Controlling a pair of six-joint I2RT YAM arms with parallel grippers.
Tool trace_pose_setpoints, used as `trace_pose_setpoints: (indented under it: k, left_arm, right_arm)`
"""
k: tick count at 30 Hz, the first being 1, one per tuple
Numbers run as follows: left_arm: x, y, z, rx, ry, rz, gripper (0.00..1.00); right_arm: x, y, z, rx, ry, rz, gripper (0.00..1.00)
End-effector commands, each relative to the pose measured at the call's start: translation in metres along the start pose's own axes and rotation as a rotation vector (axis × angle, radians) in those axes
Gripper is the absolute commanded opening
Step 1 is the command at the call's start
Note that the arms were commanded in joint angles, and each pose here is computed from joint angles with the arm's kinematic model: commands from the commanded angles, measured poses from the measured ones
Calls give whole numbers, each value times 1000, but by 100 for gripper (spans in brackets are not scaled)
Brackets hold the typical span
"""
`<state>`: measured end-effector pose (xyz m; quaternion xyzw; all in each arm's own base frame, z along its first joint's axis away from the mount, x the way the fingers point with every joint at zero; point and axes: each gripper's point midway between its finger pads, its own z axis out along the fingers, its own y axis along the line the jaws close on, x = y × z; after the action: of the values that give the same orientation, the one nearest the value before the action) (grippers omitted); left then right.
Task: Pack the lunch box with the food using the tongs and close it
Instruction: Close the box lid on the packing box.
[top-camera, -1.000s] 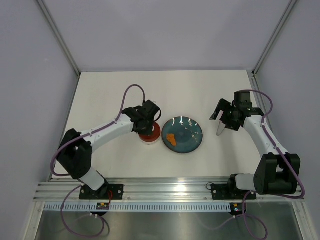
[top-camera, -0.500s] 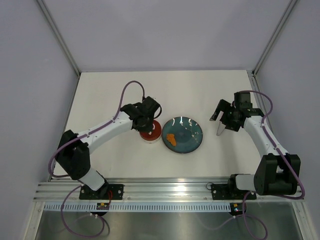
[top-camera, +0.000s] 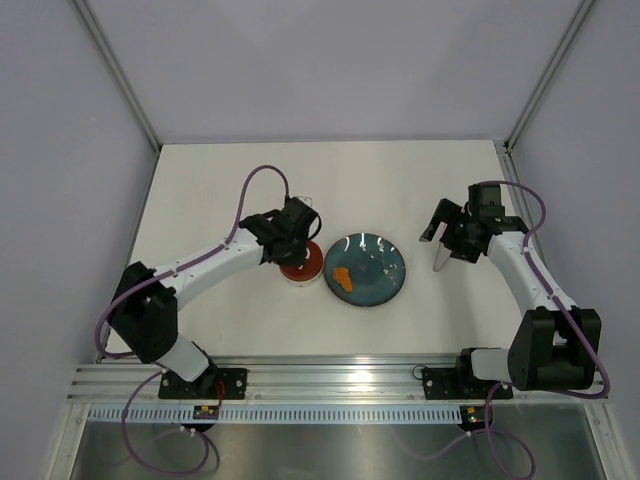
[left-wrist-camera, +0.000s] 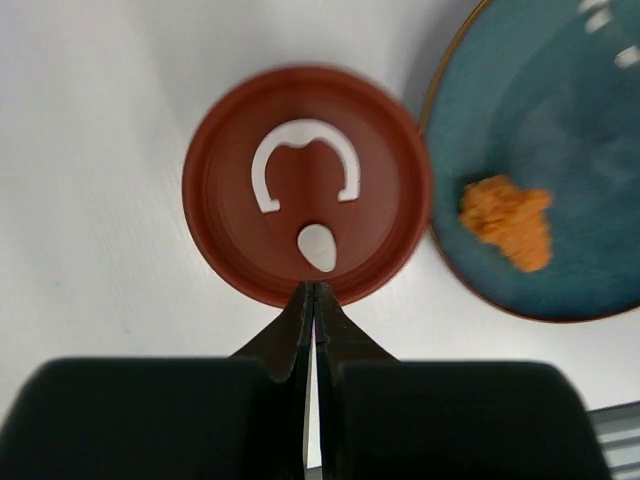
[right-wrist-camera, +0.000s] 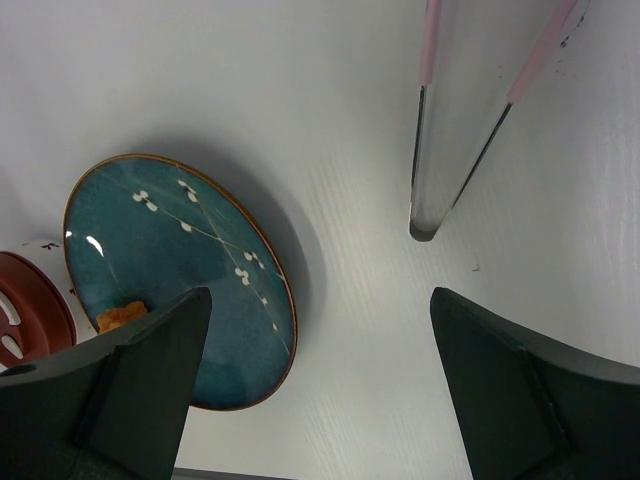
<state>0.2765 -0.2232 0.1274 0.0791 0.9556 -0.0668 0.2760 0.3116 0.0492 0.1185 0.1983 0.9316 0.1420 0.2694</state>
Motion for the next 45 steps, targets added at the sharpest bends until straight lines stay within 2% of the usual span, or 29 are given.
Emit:
trace_pose_setpoints:
  k: [1, 3, 6, 12, 19, 28, 33, 35, 39, 41, 42, 43, 45]
  left_arm:
    - [36, 1, 40, -11, 91, -21, 0]
    - [61, 4, 57, -23, 161, -19, 0]
    - [60, 6, 55, -40, 173, -9, 0]
    - [1, 5, 2, -54, 22, 19, 0]
    - [-41, 4, -36, -45, -100, 21, 0]
    - [-46, -1, -25, -46, -101, 21, 0]
    - [-43, 11, -14, -63, -85, -2, 0]
    - [-41, 15, -9, -61, -75, -13, 0]
    - [-32, 23, 3, -64, -46, -32, 0]
    - [-26, 24, 11, -52, -26, -39, 0]
    - [-26, 24, 13, -46, -24, -43, 0]
    - [-25, 24, 15, -44, -17, -44, 0]
    - [-25, 22, 18, -39, -12, -45, 0]
  right_arm:
    - [-7, 9, -5, -33, -22, -10, 99]
    - [-8, 9, -5, -31, -22, -10, 99]
    - [-8, 9, -7, -29, -24, -13, 99]
    - [-9, 9, -10, -32, -33, -11, 99]
    - [-8, 10, -10, -34, -34, -7, 99]
    - [-8, 9, -11, -32, -34, -10, 99]
    - [-9, 10, -13, -32, -40, -12, 98]
    - [-10, 11, -15, -40, -46, -15, 93]
    - [-15, 16, -23, -55, -65, -19, 69]
    - [-19, 19, -30, -62, -82, -22, 39]
    - [-21, 20, -32, -64, -88, -24, 39]
    - [-23, 22, -35, -68, -100, -25, 24]
    - [-25, 23, -38, -68, -103, -27, 15]
